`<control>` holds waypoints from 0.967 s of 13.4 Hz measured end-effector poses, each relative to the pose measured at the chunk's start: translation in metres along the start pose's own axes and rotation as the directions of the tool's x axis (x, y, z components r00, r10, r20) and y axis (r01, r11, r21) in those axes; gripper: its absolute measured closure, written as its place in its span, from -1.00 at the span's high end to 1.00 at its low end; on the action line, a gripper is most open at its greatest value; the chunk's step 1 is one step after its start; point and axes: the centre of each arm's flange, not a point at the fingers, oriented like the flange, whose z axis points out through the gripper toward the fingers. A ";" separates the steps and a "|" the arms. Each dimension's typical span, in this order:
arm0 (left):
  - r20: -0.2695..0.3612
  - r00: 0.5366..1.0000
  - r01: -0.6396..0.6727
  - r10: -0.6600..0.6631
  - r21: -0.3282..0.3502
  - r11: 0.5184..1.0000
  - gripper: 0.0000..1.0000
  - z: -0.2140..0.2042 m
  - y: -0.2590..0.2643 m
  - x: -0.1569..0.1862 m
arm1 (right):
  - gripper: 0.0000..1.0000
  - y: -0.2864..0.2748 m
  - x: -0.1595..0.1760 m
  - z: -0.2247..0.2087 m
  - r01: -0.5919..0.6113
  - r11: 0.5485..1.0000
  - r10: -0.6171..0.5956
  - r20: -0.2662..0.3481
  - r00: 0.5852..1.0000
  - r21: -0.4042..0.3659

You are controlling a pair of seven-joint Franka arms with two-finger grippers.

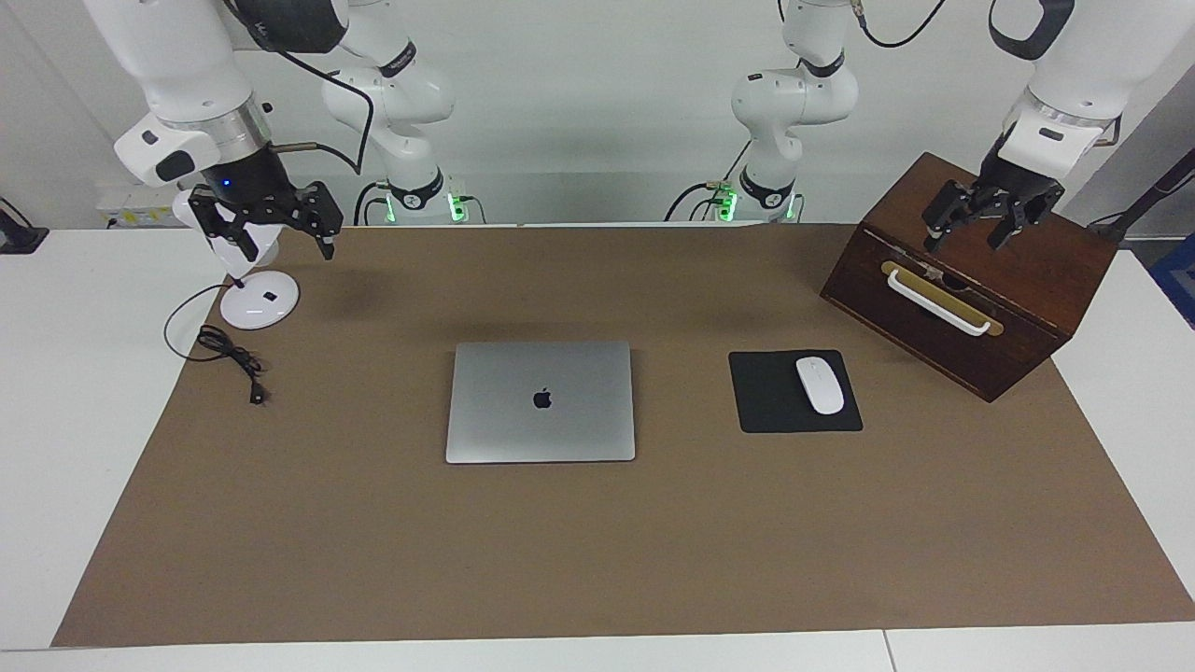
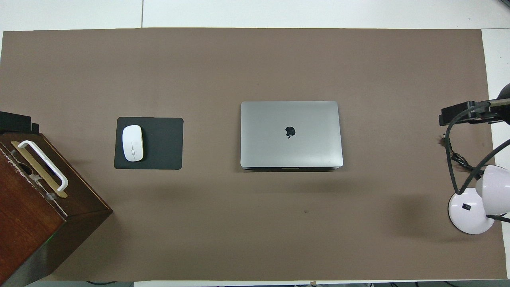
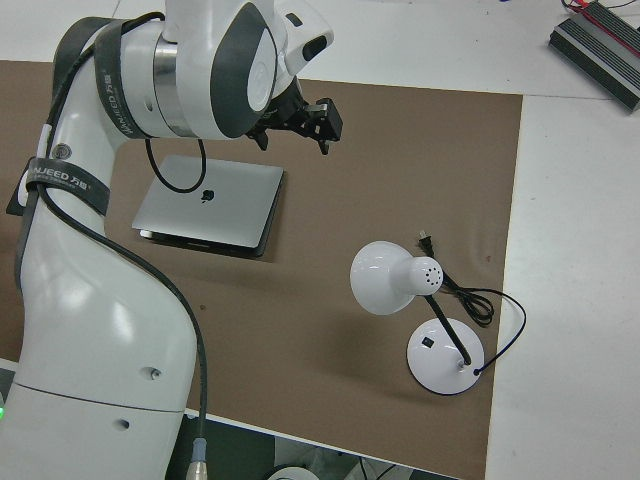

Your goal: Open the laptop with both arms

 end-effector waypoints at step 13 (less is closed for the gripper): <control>-0.002 1.000 -0.019 0.019 0.004 1.000 1.00 0.000 0.009 0.001 | 1.00 0.023 0.006 0.000 0.030 1.000 -0.030 -0.055 0.998 0.004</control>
